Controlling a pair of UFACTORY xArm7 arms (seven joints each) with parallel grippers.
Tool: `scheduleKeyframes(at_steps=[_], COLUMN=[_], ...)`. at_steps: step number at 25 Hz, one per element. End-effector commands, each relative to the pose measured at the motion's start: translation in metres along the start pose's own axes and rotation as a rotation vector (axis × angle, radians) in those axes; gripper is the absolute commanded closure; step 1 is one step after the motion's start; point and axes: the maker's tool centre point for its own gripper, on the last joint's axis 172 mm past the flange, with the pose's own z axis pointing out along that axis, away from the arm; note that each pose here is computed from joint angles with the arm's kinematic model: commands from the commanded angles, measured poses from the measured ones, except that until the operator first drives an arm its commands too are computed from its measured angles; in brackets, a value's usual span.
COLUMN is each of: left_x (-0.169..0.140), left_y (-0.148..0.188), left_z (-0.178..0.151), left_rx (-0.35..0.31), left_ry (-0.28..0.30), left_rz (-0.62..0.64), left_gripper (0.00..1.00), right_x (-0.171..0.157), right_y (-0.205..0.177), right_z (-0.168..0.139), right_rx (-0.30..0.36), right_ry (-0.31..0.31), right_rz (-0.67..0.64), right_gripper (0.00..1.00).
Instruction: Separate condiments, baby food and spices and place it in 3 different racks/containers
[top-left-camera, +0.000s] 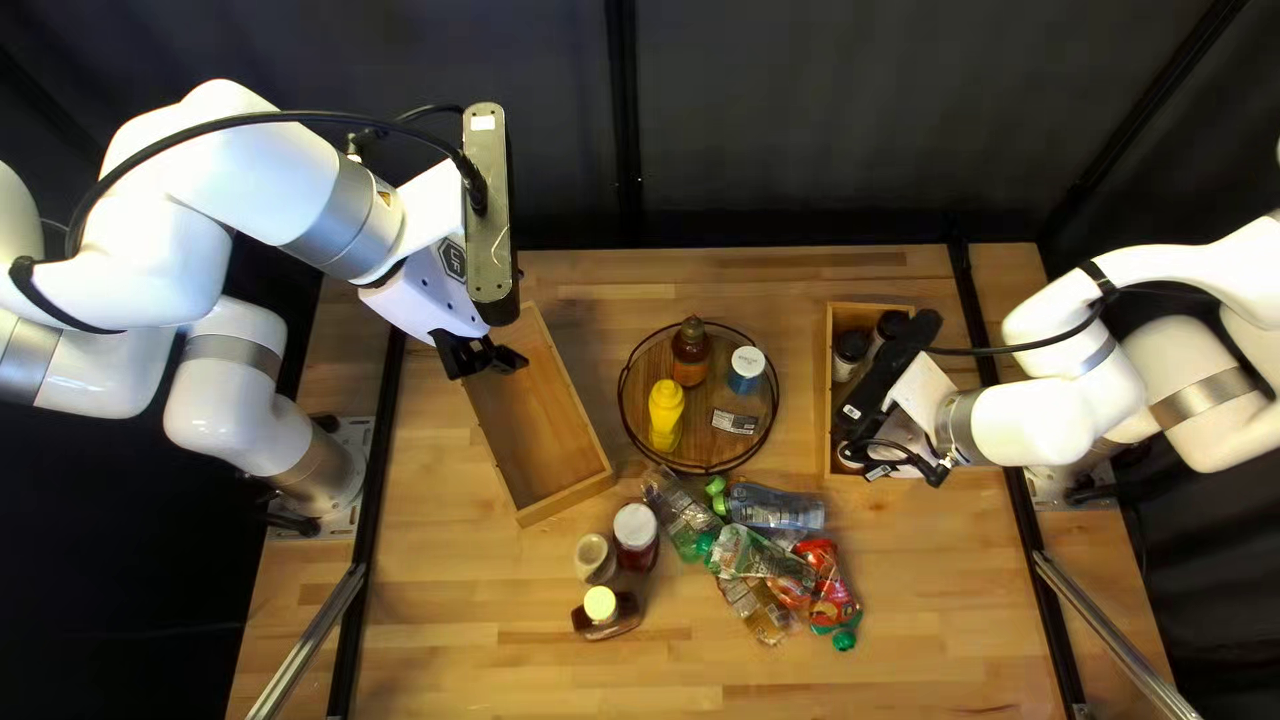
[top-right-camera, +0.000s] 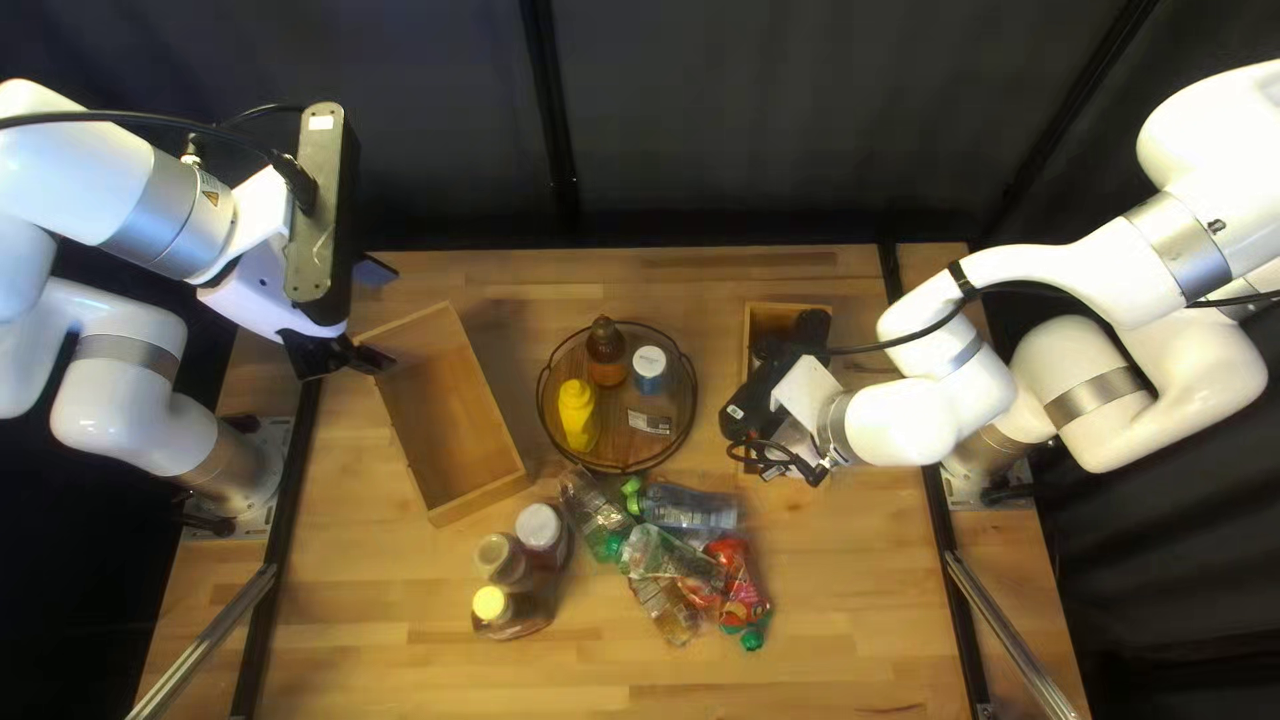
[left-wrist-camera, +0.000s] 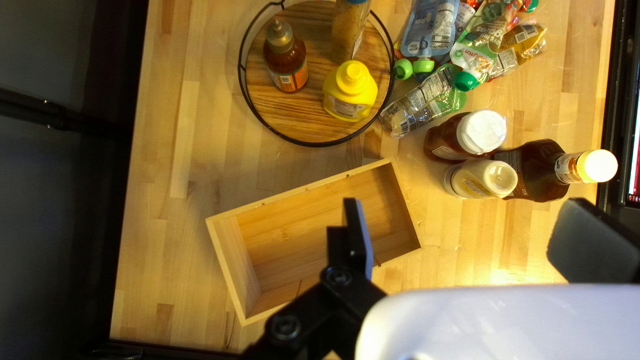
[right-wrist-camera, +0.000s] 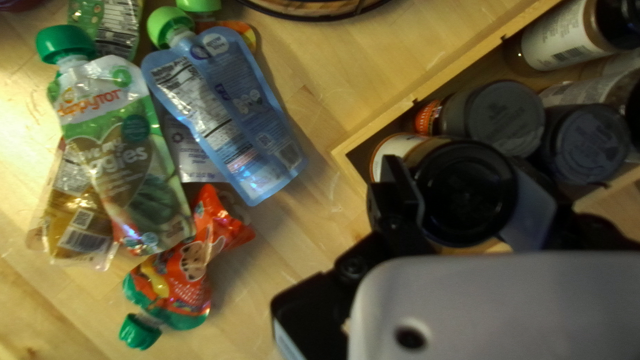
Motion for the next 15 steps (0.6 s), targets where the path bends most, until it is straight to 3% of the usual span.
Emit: scheduleKeyframes(at_steps=[1, 4, 7, 15], left_x=[0.0, 0.0, 0.0, 0.0], left_y=[0.0, 0.0, 0.0, 0.0], left_z=[0.0, 0.0, 0.0, 0.0], left_rx=[0.0, 0.0, 0.0, 0.0], left_ry=[0.0, 0.0, 0.0, 0.0], left_rz=[0.0, 0.0, 0.0, 0.0], left_gripper=[0.0, 0.0, 0.0, 0.0], right_x=[-0.003, -0.003, -0.005, 0.003], right_y=[-0.003, -0.007, -0.008, -0.014], right_z=[0.004, 0.004, 0.001, -0.018], right_rx=[0.002, 0.005, 0.001, -0.015], right_ry=[-0.002, -0.006, -0.008, -0.006], right_rz=[-0.002, -0.008, -0.012, -0.039], right_gripper=[0.7, 0.33, 0.15, 0.03])
